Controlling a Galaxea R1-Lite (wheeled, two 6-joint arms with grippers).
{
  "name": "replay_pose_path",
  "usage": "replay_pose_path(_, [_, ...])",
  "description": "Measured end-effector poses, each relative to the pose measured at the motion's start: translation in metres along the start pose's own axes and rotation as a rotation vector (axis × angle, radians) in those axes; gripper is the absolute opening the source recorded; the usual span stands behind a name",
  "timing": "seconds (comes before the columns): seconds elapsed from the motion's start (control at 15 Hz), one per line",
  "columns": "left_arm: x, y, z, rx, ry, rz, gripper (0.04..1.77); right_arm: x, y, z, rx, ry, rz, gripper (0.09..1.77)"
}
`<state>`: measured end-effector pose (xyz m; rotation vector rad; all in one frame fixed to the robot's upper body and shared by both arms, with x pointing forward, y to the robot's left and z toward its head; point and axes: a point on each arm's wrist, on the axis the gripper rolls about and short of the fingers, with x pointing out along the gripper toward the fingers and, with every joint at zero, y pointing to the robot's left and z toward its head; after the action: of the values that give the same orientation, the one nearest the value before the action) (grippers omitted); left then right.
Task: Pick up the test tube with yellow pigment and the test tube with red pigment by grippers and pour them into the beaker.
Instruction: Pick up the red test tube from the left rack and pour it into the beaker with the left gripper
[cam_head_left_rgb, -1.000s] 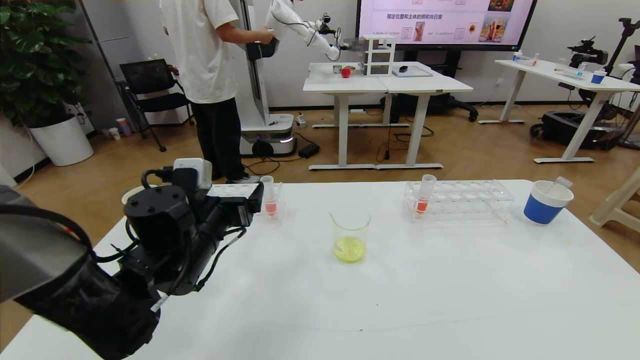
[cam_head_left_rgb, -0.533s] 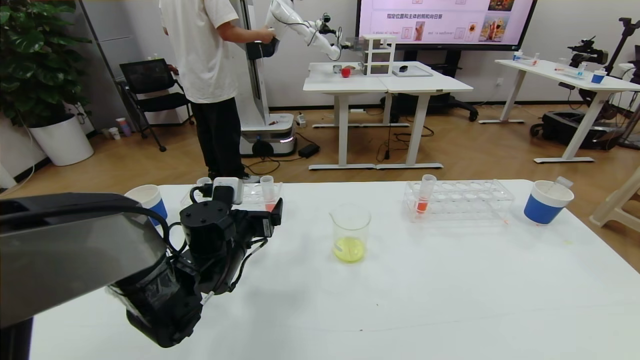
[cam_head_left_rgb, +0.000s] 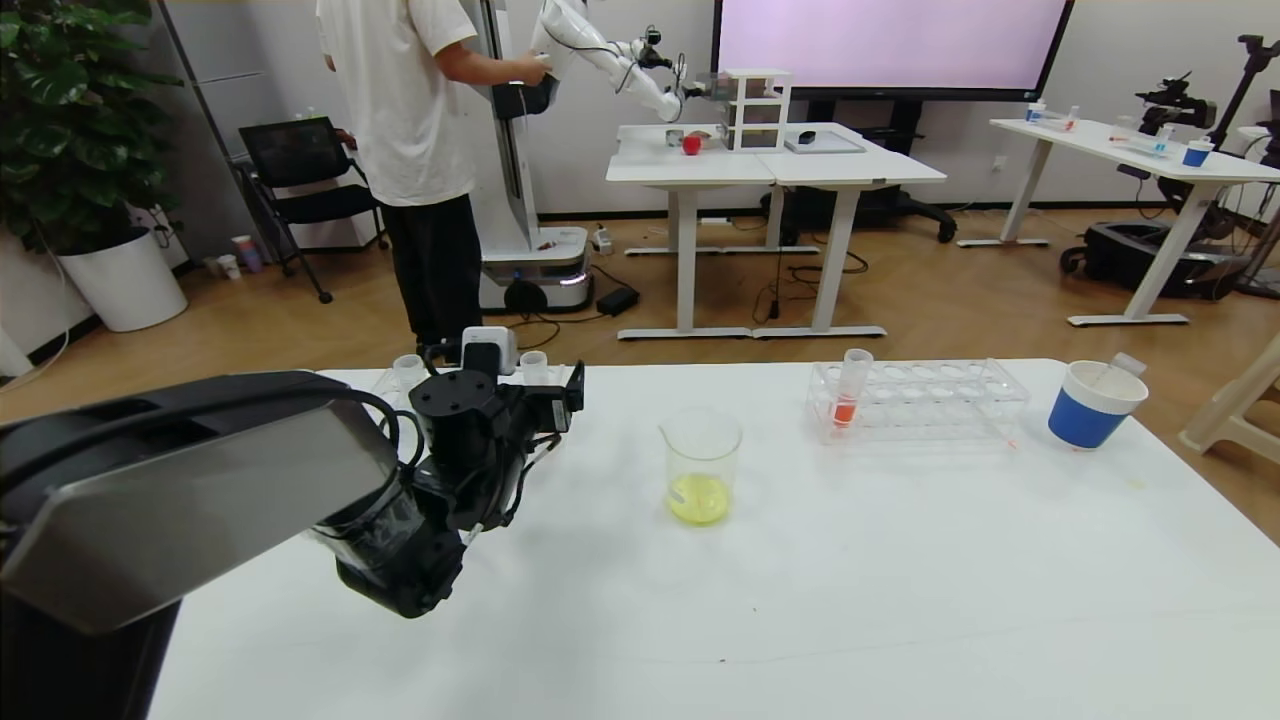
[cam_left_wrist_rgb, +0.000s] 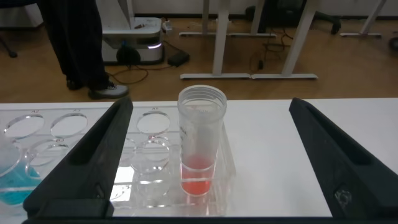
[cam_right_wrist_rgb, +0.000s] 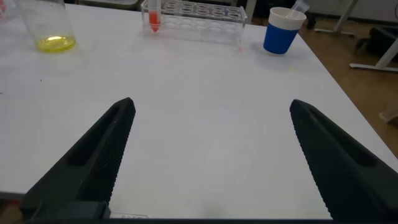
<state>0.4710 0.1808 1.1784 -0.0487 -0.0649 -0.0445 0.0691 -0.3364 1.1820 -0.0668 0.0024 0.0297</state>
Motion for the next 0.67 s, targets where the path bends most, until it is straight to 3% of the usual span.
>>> replay_pose_path(0.27, [0.018, 0.003, -0.014, 0.009, -0.009, 0.011, 1.75, 0.000, 0.000, 0.000, 0.000, 0.000, 0.000, 1.74])
replay_pose_path(0.67, [0.021, 0.004, -0.022, 0.013, 0.001, 0.011, 1.75, 0.000, 0.000, 0.000, 0.000, 0.000, 0.000, 1.73])
